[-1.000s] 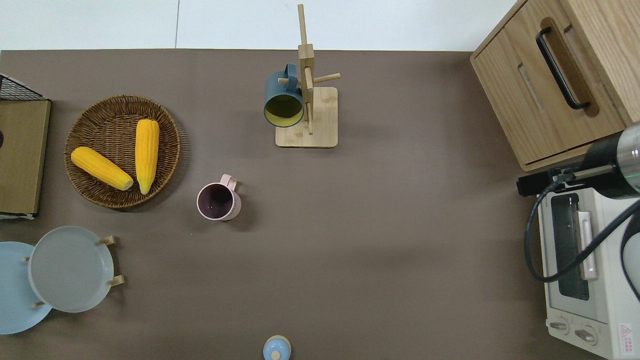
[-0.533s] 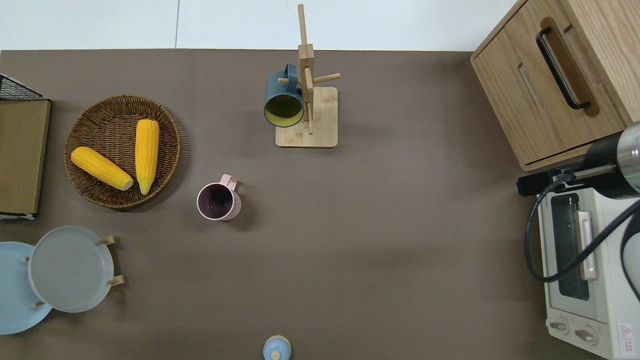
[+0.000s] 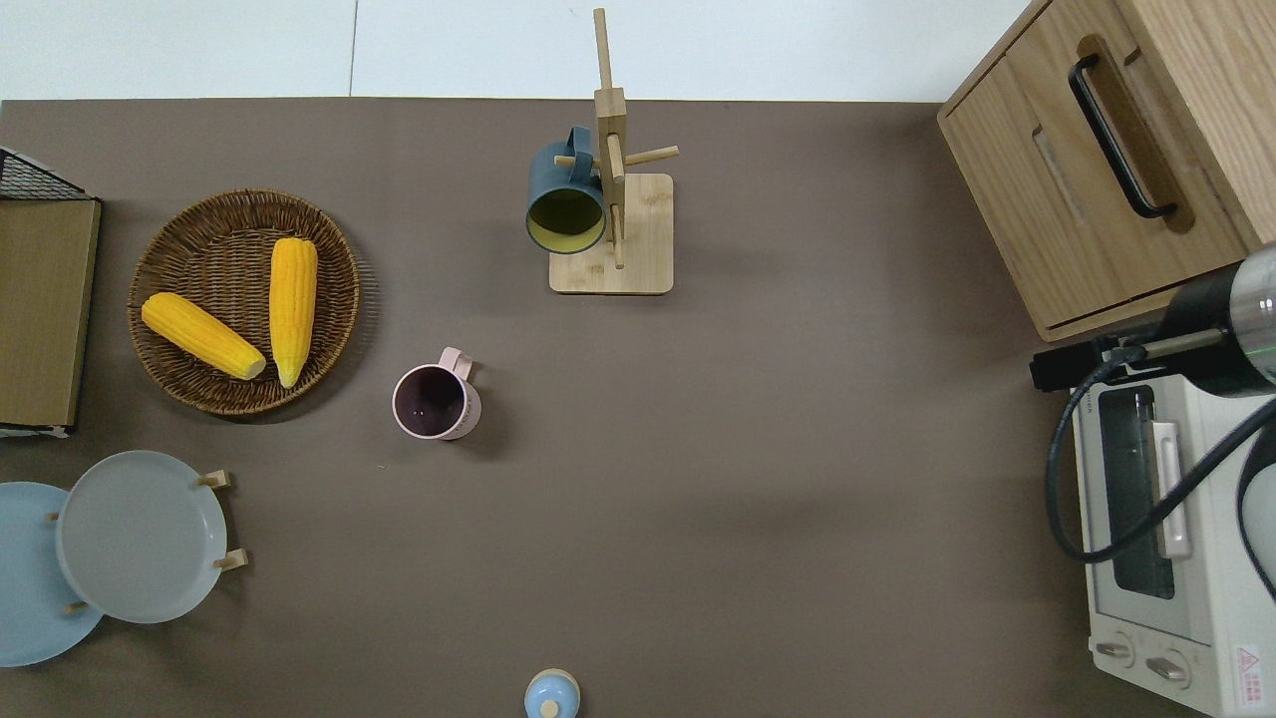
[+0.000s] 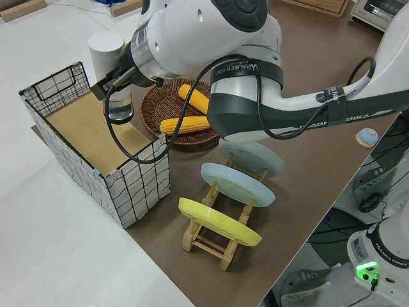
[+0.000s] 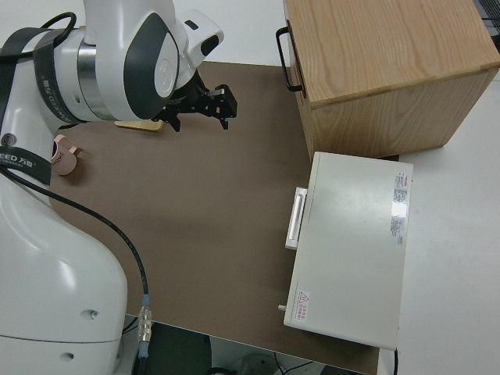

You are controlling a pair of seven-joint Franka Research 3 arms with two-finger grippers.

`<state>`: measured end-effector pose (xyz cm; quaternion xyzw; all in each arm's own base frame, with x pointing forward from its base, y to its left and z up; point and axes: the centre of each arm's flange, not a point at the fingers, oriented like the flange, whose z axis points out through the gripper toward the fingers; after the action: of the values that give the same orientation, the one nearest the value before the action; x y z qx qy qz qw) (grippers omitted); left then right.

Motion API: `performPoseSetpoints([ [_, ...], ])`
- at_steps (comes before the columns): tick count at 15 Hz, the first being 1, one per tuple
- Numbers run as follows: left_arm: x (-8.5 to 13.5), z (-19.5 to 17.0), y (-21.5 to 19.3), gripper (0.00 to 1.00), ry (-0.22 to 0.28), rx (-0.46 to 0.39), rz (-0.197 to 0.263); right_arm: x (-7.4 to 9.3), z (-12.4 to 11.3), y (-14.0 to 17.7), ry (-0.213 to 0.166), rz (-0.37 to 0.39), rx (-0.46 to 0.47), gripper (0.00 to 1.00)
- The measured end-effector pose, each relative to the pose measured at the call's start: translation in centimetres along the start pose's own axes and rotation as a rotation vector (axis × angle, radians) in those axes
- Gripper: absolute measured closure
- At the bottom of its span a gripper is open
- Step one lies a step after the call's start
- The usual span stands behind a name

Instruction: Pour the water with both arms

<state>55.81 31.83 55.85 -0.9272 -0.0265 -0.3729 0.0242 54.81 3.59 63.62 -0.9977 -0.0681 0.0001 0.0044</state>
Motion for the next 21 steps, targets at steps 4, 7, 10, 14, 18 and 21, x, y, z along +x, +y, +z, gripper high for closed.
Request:
performPoseSetpoints([
  [4,-1.1,1.8,-1.9,0.37,0.004,-0.019,0.015,0.0,0.0,0.0,0.000,0.000,0.000,0.01],
  [7,-1.6,3.3,-3.4,0.37,0.007,-0.023,0.017,0.0,0.0,0.0,0.000,0.000,0.000,0.01],
  [10,-1.9,4.7,-4.0,0.37,0.008,-0.035,0.005,0.0,0.0,0.0,0.000,0.000,0.000,0.01],
  [14,-2.2,5.5,-4.1,0.37,0.012,-0.048,-0.013,0.0,0.0,0.0,0.000,0.000,0.000,0.01],
  [18,-2.6,6.1,-4.2,0.37,0.007,-0.054,-0.011,0.0,0.0,0.0,0.000,0.000,0.000,0.01],
  [21,-3.0,6.7,-4.3,0.37,0.010,-0.065,-0.009,0.0,0.0,0.0,0.000,0.000,0.000,0.01],
])
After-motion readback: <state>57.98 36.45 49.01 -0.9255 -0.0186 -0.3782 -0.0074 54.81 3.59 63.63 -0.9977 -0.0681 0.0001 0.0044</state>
